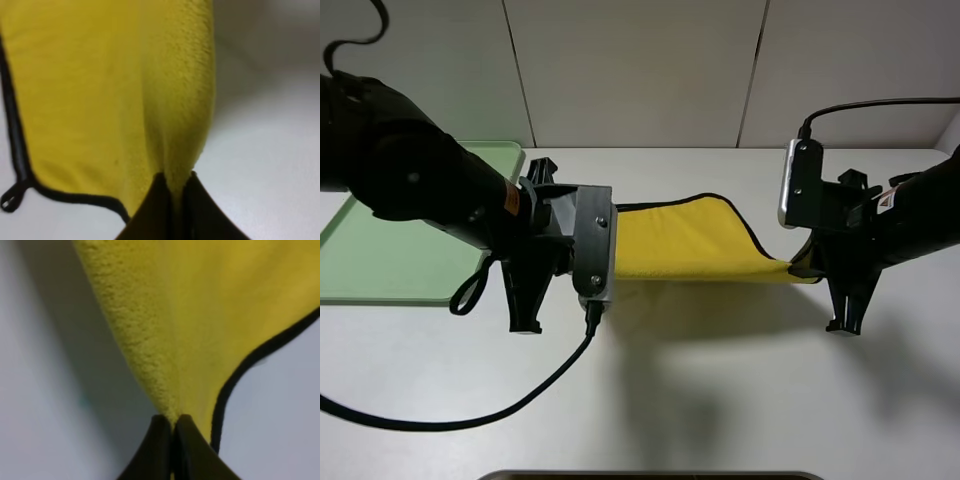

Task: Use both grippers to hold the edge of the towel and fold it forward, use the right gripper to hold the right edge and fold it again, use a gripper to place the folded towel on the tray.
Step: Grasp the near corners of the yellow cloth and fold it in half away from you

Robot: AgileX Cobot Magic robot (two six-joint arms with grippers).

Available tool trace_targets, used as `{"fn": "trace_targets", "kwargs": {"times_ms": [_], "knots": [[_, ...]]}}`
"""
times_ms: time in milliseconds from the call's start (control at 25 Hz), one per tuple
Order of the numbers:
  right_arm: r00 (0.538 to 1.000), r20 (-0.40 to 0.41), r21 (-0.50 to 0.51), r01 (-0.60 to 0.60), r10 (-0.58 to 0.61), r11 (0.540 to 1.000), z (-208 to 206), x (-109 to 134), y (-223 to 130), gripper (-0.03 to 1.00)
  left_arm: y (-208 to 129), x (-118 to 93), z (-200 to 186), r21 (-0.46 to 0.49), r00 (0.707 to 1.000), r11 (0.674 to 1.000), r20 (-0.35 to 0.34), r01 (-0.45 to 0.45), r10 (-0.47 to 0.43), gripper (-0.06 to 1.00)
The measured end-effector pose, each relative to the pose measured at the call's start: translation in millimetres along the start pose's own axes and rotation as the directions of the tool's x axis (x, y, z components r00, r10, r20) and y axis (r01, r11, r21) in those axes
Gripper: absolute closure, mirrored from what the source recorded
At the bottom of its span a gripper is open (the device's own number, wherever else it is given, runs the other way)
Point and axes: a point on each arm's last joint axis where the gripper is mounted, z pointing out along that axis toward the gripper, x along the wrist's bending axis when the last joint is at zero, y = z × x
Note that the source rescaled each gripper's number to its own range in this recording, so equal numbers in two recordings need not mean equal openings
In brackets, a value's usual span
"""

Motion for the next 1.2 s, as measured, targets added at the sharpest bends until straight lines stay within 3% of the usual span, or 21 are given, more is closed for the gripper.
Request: {"fn": "trace_targets", "kwargs": {"times_ms": [480, 1000, 1200], "knots": [[0.999, 0.047, -0.048, 0.0, 0.002, 0.999, -38.1, 2.5, 2.4, 0.97, -5.8, 9.2, -47.1, 0.017, 0.991, 0.999, -0.127, 0.047, -0.044, 0.94], [1.0, 0.025, -0.049, -0.005, 0.006, 0.999, -48.8, 7.5, 1.2, 0.97, -9.4, 7.6, -63.8, 0.028, 0.985, 0.994, -0.139, 0.107, -0.102, 0.94], [0.998, 0.067, -0.069, -0.004, 0.009, 0.998, -49.1, 3.6, 3.0, 0.97, -9.6, 7.9, -63.6, 0.031, 0.985, 0.994, -0.143, 0.1, -0.095, 0.94]]}}
